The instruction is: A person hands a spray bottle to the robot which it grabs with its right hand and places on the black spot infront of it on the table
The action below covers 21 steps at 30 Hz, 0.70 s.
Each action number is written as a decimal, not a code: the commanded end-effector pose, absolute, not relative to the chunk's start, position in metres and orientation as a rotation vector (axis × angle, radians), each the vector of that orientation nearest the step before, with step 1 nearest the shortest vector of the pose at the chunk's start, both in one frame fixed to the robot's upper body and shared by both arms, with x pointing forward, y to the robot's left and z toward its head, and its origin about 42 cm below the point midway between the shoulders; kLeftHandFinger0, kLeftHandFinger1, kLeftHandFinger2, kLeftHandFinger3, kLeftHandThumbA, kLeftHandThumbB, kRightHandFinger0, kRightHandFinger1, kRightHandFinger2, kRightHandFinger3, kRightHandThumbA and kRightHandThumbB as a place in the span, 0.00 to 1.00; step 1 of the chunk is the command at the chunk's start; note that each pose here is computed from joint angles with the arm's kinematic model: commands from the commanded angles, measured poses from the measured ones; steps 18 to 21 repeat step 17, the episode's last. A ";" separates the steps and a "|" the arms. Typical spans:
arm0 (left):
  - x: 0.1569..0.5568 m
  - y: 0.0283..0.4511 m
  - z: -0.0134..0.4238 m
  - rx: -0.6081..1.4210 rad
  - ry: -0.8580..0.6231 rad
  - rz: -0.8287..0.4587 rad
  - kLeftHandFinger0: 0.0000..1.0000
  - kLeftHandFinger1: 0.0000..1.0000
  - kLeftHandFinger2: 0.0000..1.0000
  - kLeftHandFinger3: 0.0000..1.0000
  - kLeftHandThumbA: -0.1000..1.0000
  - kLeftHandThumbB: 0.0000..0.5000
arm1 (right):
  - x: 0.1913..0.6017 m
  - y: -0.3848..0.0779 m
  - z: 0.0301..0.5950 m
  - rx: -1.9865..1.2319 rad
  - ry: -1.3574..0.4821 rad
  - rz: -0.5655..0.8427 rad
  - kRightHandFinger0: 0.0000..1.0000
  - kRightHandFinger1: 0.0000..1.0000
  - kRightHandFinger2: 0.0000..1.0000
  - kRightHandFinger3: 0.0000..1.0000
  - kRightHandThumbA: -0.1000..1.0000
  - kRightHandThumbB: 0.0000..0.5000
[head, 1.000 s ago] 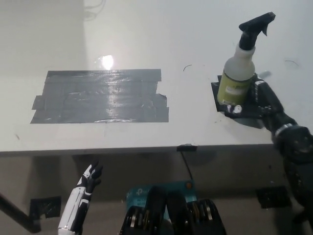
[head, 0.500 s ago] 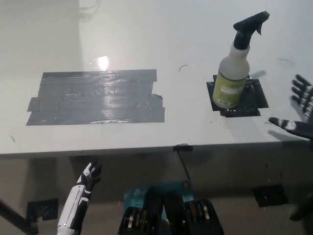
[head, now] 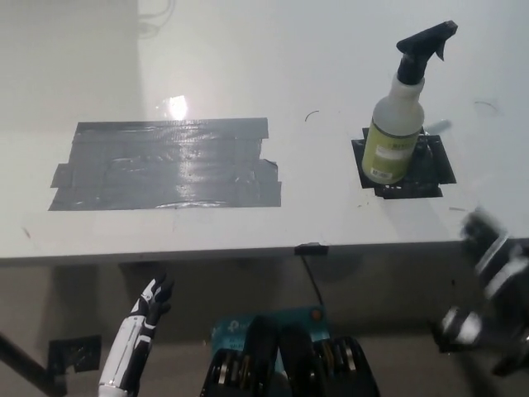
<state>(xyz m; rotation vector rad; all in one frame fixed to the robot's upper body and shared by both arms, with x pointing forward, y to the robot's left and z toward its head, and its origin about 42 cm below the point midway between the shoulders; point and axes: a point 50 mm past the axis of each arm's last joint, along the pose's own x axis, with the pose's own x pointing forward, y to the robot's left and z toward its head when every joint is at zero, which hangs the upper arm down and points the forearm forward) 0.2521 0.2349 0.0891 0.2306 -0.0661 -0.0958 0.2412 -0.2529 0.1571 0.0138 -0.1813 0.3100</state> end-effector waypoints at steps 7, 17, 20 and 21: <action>0.240 0.235 0.090 0.233 -0.087 -0.106 1.00 1.00 1.00 1.00 1.00 0.12 | 0.230 -0.244 0.122 -0.213 -0.169 0.365 1.00 1.00 1.00 1.00 1.00 1.00; 0.241 0.232 0.091 0.236 -0.100 -0.107 1.00 1.00 1.00 1.00 1.00 0.10 | 0.229 -0.247 0.114 -0.232 -0.125 0.389 1.00 1.00 1.00 1.00 1.00 0.98; 0.241 0.232 0.091 0.236 -0.100 -0.107 1.00 1.00 1.00 1.00 1.00 0.10 | 0.229 -0.247 0.114 -0.232 -0.125 0.389 1.00 1.00 1.00 1.00 1.00 0.98; 0.241 0.232 0.091 0.236 -0.100 -0.107 1.00 1.00 1.00 1.00 1.00 0.10 | 0.229 -0.247 0.114 -0.232 -0.125 0.389 1.00 1.00 1.00 1.00 1.00 0.98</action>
